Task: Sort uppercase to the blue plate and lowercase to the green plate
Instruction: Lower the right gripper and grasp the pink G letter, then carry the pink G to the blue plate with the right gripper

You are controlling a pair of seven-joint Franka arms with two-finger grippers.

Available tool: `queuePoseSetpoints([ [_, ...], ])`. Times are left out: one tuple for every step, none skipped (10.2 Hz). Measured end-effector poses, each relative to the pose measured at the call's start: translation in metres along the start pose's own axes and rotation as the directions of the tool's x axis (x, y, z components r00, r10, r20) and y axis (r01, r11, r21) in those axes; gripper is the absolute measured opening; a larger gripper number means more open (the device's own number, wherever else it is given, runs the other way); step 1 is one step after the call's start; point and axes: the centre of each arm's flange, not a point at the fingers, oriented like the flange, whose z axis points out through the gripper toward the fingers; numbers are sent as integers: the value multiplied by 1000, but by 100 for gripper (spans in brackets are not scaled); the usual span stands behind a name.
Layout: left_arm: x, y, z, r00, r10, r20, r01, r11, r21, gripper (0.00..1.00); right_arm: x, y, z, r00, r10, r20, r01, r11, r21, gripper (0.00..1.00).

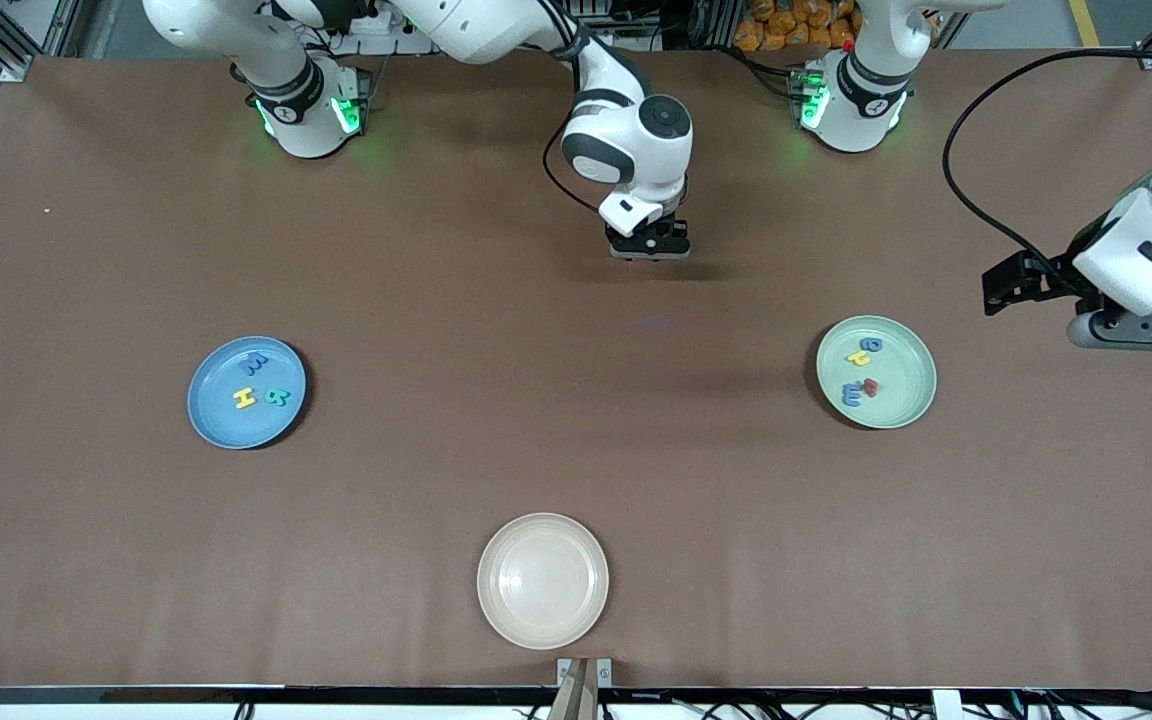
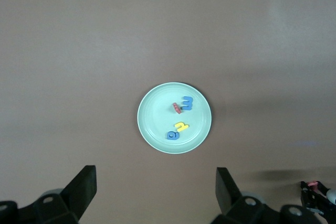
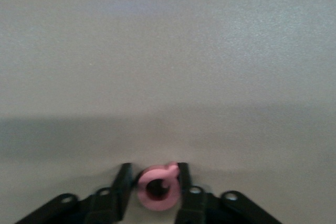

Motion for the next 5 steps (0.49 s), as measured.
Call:
queuePoseSetpoints([
  [0, -3, -6, 1000, -5, -13, 5, 1000, 0, 100, 0, 0, 0, 1000, 0, 0, 0, 1000, -2, 35],
  [1, -3, -9, 1000, -5, -20, 5, 1000, 0, 100, 0, 0, 0, 1000, -1, 0, 1, 1000, -2, 35],
  [1, -3, -10, 1000, -6, -21, 6, 1000, 0, 100, 0, 0, 0, 1000, -1, -1, 1, 1000, -2, 35],
  [1, -4, -9, 1000, -9, -21, 9, 1000, -4, 100, 3, 1, -2, 1000, 1, -5, -1, 1000, -3, 35],
  [2, -6, -9, 1000, -10, -22, 10, 1000, -14, 100, 11, 4, -8, 1000, 6, -10, -6, 1000, -10, 35],
])
